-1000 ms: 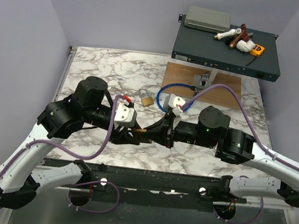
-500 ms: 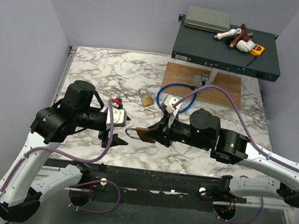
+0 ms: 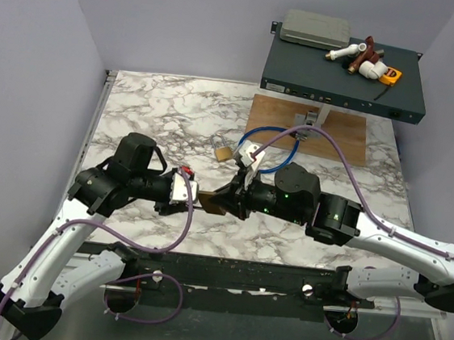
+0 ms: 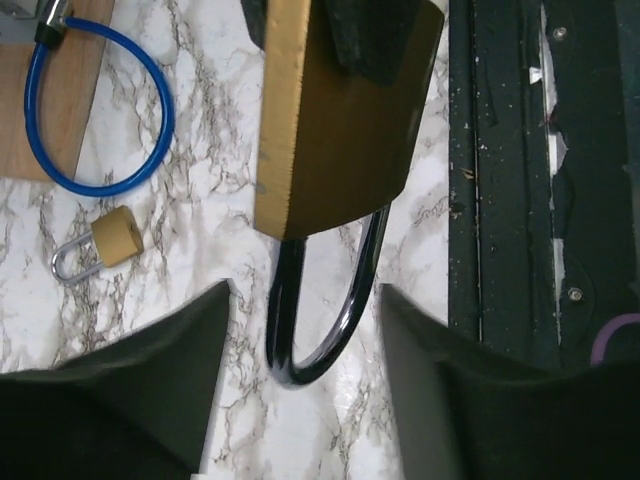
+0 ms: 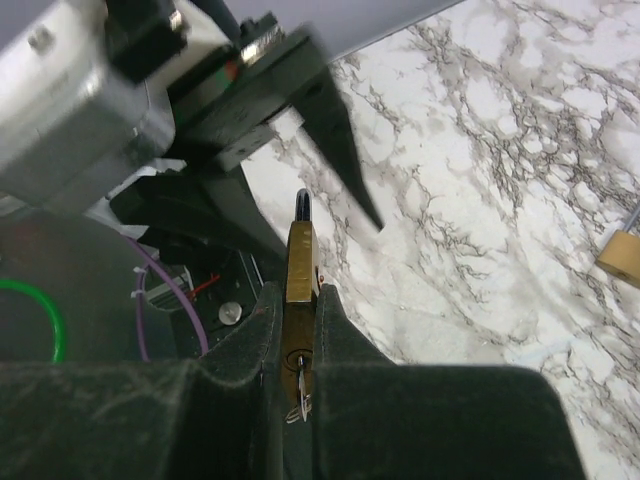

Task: Unlock with the key
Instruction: Place the lock at the center of the board.

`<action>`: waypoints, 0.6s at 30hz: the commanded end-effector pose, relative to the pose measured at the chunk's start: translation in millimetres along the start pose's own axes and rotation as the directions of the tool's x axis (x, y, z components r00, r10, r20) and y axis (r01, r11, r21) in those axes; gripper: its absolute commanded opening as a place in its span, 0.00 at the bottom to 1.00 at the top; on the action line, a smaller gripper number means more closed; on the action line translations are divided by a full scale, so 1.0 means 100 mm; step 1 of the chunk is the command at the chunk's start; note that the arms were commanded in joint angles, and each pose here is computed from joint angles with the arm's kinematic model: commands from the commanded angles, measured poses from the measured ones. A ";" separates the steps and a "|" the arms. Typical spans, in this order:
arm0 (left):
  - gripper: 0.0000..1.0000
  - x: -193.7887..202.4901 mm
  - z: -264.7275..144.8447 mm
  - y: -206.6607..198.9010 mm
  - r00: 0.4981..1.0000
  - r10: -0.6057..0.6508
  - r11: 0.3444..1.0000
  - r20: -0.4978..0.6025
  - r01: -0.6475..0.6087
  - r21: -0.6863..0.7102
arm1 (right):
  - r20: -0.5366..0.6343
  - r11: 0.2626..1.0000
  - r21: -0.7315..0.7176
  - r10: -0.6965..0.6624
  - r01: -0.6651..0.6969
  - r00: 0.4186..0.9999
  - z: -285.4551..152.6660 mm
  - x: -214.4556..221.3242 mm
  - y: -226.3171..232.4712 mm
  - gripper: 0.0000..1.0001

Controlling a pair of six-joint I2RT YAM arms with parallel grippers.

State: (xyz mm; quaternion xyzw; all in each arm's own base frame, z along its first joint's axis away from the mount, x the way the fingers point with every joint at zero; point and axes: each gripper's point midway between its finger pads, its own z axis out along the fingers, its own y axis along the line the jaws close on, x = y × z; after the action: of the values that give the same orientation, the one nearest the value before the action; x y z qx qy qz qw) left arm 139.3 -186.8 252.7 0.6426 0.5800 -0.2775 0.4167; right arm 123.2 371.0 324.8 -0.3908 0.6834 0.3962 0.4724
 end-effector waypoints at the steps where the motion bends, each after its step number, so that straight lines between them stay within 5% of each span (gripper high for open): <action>1: 0.35 0.20 0.03 0.16 0.989 0.142 0.986 -0.046 -0.145 -0.087 | 0.212 0.996 0.034 0.074 -0.083 0.974 0.04 -0.50 -0.08 0.01; 6: 0.17 0.42 0.03 0.38 0.940 0.319 0.912 -0.120 -0.339 -0.232 | 0.217 0.972 0.118 0.175 -0.204 0.960 0.23 -0.34 -0.40 0.01; 12: 0.11 0.59 0.02 0.62 0.903 0.372 0.842 -0.214 -0.425 -0.333 | 0.226 0.941 0.121 0.283 -0.315 0.932 0.50 -0.23 -0.62 0.01; 15: 0.22 0.76 0.05 0.72 0.879 0.383 0.817 -0.283 -0.465 -0.340 | 0.214 0.926 0.132 0.322 -0.354 0.922 0.63 -0.12 -0.75 0.01; 18: 0.52 1.02 0.08 0.73 0.874 0.335 0.844 -0.351 -0.444 -0.300 | 0.186 0.906 0.141 0.371 -0.398 0.910 0.82 0.09 -0.94 0.01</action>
State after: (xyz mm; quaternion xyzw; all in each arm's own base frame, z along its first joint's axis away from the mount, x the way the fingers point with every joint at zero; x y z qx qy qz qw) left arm 204.5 -155.3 187.4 0.6867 0.5223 -0.0423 0.5039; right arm 214.8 391.0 262.7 -0.2190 0.7688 0.3875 0.4592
